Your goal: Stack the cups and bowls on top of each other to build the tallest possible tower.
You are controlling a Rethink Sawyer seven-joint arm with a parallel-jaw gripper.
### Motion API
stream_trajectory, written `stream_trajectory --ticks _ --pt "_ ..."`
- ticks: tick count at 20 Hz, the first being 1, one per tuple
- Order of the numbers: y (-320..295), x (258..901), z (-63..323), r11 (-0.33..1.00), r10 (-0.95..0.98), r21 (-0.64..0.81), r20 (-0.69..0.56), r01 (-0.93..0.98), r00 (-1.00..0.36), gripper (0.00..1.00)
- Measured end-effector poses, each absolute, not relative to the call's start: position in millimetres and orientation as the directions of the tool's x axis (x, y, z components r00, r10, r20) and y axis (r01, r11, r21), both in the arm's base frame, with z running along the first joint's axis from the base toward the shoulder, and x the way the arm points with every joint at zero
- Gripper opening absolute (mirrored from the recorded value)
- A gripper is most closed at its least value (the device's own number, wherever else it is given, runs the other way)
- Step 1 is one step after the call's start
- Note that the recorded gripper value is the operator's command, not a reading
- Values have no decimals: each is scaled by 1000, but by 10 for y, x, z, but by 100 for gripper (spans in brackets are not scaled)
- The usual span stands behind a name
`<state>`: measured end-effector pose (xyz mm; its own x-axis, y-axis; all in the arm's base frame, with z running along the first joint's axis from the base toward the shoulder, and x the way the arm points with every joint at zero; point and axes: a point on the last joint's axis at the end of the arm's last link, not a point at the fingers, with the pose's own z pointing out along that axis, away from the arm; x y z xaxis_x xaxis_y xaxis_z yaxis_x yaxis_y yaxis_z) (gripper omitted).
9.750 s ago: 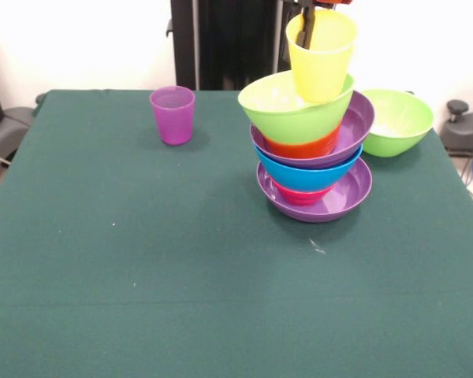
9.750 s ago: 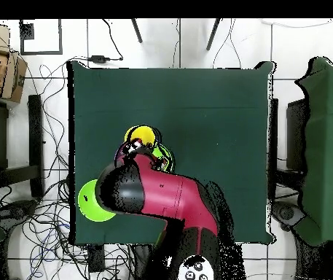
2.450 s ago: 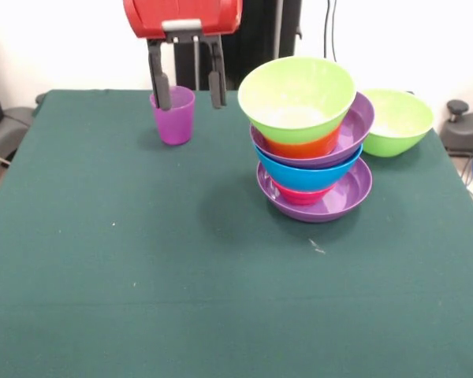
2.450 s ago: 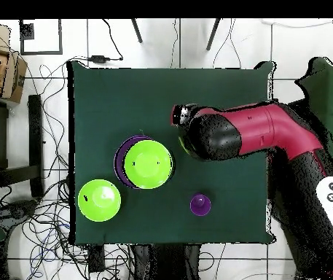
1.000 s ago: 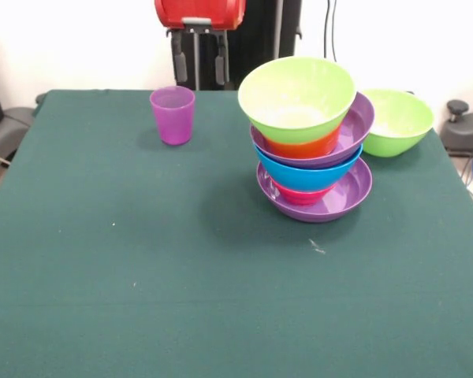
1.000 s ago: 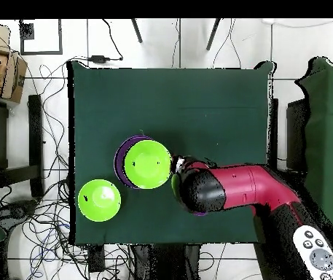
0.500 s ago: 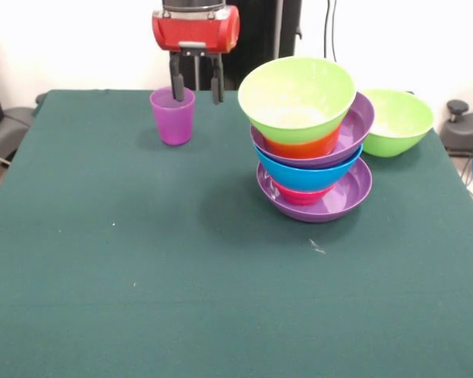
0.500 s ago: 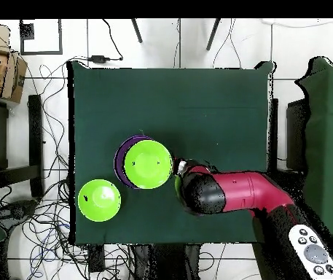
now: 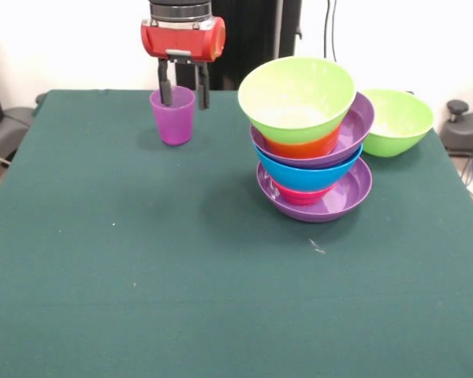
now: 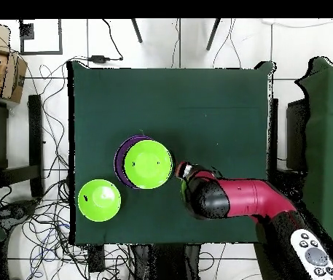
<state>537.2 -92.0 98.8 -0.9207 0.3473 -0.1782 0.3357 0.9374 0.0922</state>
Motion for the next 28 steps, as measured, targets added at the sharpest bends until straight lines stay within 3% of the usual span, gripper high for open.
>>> stream_trajectory --ticks 14,28 --pt "-912 5227 836 934 357 78 -208 348 -911 100" --pt "-822 4963 392 923 384 101 -139 372 -913 100"
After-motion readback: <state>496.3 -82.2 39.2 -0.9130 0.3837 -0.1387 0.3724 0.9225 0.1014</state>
